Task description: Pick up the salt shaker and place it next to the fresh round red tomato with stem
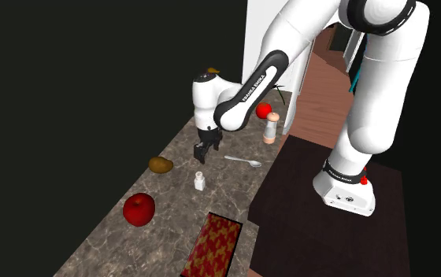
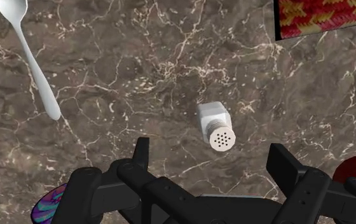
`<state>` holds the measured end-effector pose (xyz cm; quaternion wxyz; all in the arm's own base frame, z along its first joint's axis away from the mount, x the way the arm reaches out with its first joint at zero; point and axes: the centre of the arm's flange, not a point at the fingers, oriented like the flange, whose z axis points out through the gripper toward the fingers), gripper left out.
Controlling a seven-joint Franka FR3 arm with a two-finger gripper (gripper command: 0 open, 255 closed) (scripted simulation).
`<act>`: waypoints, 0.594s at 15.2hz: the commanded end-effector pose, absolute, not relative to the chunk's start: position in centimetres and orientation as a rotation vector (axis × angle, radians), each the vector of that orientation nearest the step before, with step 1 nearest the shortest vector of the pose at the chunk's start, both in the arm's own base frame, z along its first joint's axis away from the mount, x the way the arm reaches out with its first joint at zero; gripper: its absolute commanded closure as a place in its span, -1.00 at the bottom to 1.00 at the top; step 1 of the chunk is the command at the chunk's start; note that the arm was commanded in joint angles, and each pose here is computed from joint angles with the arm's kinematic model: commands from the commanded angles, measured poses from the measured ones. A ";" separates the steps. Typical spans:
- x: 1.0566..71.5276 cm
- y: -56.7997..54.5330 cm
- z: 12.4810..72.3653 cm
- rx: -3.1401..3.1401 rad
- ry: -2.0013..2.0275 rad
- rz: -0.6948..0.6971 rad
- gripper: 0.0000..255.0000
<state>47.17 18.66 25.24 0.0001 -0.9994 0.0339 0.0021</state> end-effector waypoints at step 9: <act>50.5 21.8 16.8 -3.126 0.122 0.019 -1.00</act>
